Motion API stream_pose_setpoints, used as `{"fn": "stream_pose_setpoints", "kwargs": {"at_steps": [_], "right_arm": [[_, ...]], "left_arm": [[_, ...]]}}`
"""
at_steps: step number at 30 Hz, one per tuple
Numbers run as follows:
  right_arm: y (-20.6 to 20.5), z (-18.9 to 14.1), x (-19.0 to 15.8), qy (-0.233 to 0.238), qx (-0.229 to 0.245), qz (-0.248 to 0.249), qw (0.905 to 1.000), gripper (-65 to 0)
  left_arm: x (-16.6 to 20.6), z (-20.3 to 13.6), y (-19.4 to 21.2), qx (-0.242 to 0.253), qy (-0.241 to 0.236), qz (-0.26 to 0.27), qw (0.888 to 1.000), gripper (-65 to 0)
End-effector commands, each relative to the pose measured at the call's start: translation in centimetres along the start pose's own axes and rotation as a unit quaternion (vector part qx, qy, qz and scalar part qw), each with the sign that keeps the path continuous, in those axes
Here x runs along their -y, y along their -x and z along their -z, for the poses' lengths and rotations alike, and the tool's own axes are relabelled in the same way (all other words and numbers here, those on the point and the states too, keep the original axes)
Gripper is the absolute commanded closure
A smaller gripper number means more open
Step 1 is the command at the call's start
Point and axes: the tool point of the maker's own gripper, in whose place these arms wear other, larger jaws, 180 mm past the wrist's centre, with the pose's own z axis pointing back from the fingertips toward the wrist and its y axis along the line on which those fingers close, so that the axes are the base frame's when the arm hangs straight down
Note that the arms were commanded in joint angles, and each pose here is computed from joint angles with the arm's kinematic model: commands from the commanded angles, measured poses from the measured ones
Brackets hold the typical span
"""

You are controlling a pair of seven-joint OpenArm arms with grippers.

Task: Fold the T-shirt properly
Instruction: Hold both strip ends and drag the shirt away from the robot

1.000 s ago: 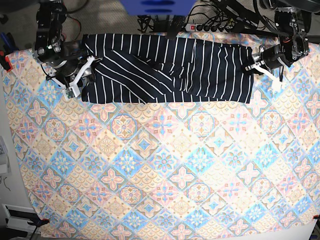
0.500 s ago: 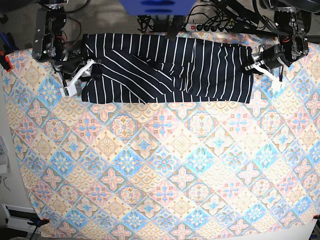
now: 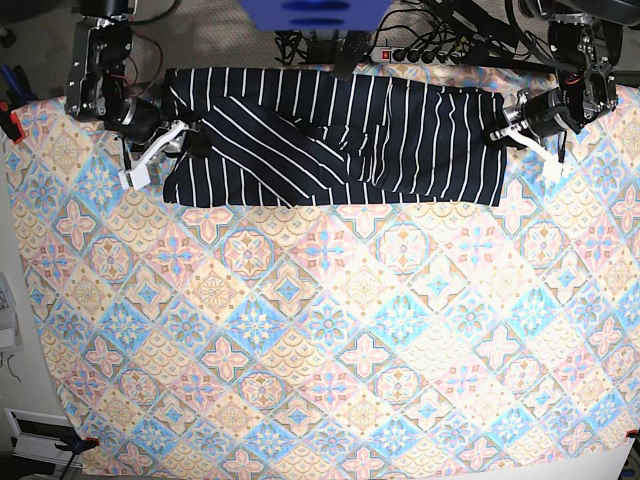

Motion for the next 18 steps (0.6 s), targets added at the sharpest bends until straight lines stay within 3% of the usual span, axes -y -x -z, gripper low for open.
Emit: {"fn": "stream_pose_setpoints", "kwargs": {"at_steps": [1, 10, 18], "right_arm": [[0.4, 0.1, 0.6, 0.011, -0.016, 0.000, 0.9998, -34.0], [1.3, 0.4, 0.3, 0.002, -0.038, 0.011, 0.9992, -34.2], [1.6, 0.3, -1.0, -0.035, -0.048, 0.038, 0.9975, -34.1]], "left_arm": [[0.3, -0.4, -1.0, 0.013, 0.005, 0.008, 1.000, 0.0], [0.3, -0.4, -1.0, 0.013, 0.005, 0.008, 1.000, 0.0], [0.3, -0.4, -1.0, 0.013, 0.005, 0.008, 1.000, 0.0]]}}
